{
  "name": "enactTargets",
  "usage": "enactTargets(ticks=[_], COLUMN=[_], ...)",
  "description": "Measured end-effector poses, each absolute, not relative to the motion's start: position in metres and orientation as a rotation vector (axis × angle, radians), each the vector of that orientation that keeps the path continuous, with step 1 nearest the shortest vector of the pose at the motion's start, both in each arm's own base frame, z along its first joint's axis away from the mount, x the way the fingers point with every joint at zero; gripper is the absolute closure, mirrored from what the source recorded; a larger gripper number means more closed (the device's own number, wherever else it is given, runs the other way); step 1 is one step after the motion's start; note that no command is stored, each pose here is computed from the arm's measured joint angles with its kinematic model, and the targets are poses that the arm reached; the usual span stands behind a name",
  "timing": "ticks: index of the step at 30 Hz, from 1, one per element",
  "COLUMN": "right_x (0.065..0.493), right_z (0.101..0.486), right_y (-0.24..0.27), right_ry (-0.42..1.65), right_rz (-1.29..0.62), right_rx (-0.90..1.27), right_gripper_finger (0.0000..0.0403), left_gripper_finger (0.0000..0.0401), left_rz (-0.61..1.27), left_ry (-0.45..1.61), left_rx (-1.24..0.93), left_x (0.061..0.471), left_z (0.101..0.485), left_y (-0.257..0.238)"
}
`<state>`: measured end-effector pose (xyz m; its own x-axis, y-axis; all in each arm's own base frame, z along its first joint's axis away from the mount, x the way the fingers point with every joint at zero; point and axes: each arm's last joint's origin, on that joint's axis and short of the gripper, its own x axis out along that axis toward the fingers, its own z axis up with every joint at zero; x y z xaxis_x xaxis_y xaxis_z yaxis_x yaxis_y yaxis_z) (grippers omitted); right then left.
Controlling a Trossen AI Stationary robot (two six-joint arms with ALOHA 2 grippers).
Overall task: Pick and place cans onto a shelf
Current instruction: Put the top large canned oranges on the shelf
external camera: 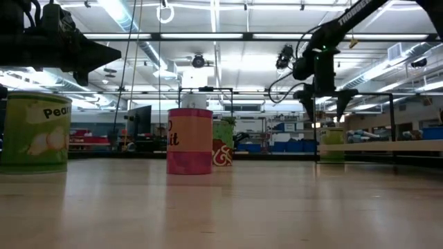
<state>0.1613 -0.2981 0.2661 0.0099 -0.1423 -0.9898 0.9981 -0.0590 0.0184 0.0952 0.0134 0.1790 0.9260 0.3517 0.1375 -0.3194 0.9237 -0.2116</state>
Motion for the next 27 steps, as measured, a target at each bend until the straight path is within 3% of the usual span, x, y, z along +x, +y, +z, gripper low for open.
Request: enactTargets(ticks=[16,27], right_x=[0.144,0.152], right_z=[0.221,0.214], right_y=[-0.302,-0.295], right_ry=[1.023,1.061], right_rz=[-1.279,-1.262], right_rx=[1.284,1.259], right_gripper_finger=[0.0018,0.0075], left_gripper_finger=[0.0378,0.0378], left_rz=[0.346,0.347], left_ry=[-0.175,-0.175], left_rx=[-0.187,-0.187], left_x=[0.095,0.095], left_z=[0.179,0.179], left_y=[0.013,0.013])
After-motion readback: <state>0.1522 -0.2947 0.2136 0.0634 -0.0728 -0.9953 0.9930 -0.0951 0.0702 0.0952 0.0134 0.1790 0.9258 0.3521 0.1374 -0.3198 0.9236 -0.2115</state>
